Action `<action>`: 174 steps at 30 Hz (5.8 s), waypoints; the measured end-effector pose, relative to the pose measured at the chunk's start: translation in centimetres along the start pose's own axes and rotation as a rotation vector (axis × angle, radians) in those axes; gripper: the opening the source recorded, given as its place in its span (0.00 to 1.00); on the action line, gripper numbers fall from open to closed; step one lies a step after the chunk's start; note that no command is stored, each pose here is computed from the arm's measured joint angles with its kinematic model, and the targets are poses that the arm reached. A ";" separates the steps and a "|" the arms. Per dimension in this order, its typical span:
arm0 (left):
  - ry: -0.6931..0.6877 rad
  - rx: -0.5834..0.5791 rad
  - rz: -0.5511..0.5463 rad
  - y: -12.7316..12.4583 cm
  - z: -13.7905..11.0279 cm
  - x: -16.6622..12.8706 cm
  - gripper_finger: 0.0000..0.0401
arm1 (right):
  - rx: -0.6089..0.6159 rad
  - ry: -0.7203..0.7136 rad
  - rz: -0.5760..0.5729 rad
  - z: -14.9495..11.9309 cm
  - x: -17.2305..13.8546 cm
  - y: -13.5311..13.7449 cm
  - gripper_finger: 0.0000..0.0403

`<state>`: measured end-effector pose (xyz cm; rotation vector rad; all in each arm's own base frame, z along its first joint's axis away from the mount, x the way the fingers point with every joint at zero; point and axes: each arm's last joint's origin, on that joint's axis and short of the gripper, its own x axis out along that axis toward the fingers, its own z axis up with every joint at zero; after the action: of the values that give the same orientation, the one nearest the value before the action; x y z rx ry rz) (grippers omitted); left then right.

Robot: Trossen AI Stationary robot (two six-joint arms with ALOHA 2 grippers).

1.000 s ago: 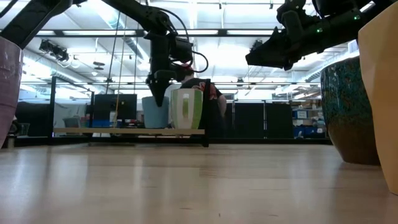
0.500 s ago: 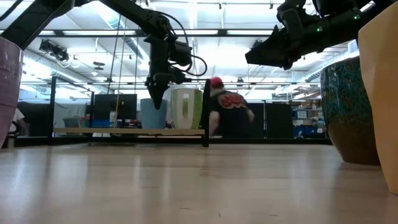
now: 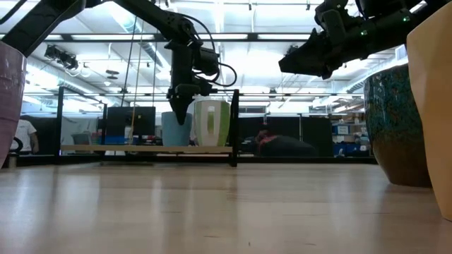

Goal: Place coffee mugs
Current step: Put the blue mug on the shelf, then put the light violet mug on the shelf

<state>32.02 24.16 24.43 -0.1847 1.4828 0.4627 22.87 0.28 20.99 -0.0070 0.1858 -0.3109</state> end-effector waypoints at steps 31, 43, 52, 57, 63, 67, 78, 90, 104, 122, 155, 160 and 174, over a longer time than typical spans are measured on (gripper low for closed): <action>0.055 -0.012 0.083 -2.8 -1.4 -7.6 0.36 | -0.021 0.009 -0.008 -0.1 0.0 0.0 0.37; 0.012 0.049 -0.148 -11.0 -6.1 -12.4 0.36 | -0.065 0.009 -0.008 -0.1 0.0 0.0 0.37; 0.051 0.198 -0.220 -19.7 -11.3 -11.1 0.36 | -0.080 0.001 -0.028 0.0 0.1 -0.5 0.37; 0.108 0.211 -0.249 -23.7 -13.8 -9.7 0.36 | -0.074 -0.006 -0.032 0.1 0.2 -0.6 0.37; 0.102 0.282 -0.276 -27.6 -16.3 -7.9 0.36 | -0.060 -0.001 -0.020 0.0 0.2 -0.4 0.37; 0.095 0.287 -0.289 -29.4 -18.2 -7.9 0.36 | -0.063 -0.002 -0.017 -0.1 0.3 -0.3 0.37; -0.017 0.132 -0.339 -30.9 -21.6 -8.6 0.35 | -0.057 -0.009 -0.018 0.0 0.3 -0.4 0.37; 0.060 0.108 -0.385 -31.8 -23.5 -5.5 0.35 | -0.053 -0.016 -0.019 0.1 0.3 -0.4 0.37; 0.032 0.061 -0.376 -30.5 -22.3 -2.6 0.18 | -0.053 -0.016 -0.019 0.1 0.3 -0.4 0.37; -0.053 0.170 -0.041 -20.7 -14.7 -5.2 0.05 | -0.040 -0.024 -0.019 0.2 0.3 -0.4 0.37; -0.265 0.148 -0.033 -3.4 -8.1 -4.1 0.05 | -0.037 -0.034 0.005 0.3 0.3 -0.3 0.37; -0.233 0.154 -0.033 -3.1 -7.6 -3.0 0.05 | -0.038 -0.034 0.005 0.3 0.3 -0.3 0.37; -0.227 0.099 -0.024 -1.6 -7.2 -1.8 0.05 | -0.039 -0.036 0.007 0.3 0.3 -0.3 0.37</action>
<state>26.08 19.51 25.22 -0.0693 1.2756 0.3769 23.11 -0.11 21.23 -0.0507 0.1557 -0.3002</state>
